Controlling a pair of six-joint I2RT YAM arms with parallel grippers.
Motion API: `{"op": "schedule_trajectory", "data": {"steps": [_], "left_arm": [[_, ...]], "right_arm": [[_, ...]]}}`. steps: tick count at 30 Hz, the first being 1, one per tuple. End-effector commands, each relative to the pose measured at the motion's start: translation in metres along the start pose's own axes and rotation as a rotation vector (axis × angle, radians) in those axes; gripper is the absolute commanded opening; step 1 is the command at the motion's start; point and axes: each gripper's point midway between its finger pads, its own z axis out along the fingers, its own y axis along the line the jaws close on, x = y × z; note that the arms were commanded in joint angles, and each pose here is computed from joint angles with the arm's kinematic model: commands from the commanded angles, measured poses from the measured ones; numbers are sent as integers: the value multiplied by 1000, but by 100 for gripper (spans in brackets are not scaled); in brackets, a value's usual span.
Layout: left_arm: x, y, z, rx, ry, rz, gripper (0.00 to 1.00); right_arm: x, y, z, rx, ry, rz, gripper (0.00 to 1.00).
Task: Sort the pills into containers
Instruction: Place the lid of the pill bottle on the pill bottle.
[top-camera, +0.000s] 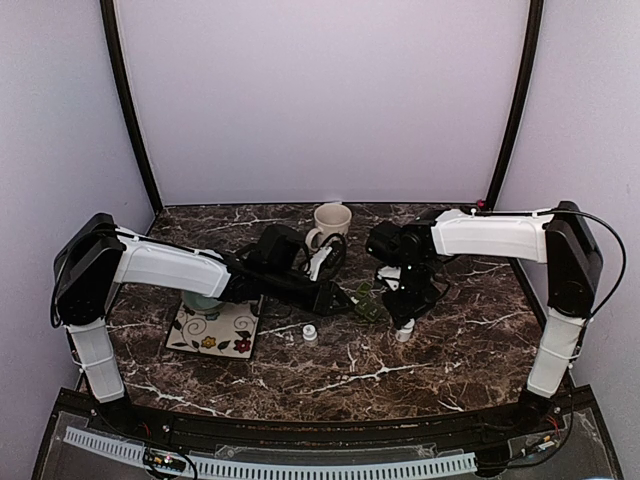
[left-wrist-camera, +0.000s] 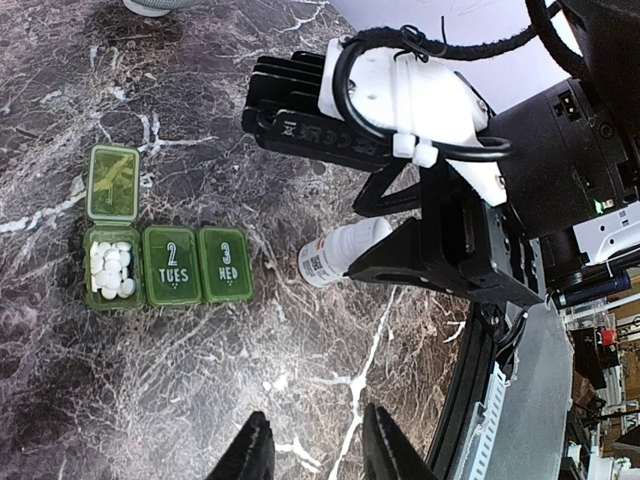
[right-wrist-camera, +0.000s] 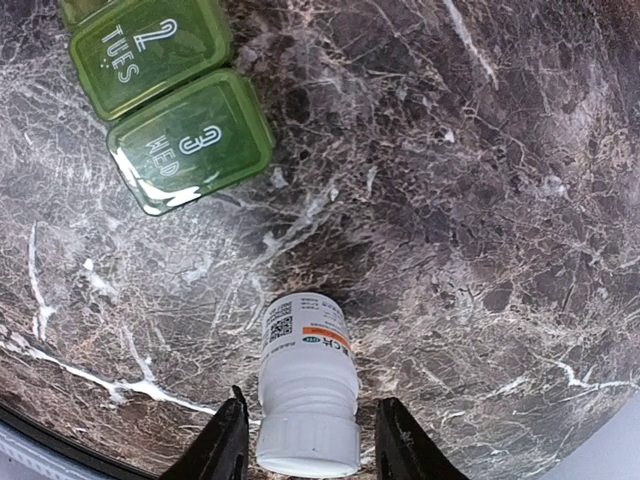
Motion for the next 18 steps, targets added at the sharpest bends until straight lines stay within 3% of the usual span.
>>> {"op": "schedule_trajectory", "data": {"steps": [1, 18], "left_arm": [[2, -3, 1, 8, 2, 16, 32], [4, 0, 1, -5, 13, 12, 32]], "right_arm": [[-6, -2, -7, -1, -23, 8, 44], [-4, 0, -10, -27, -57, 19, 45]]}}
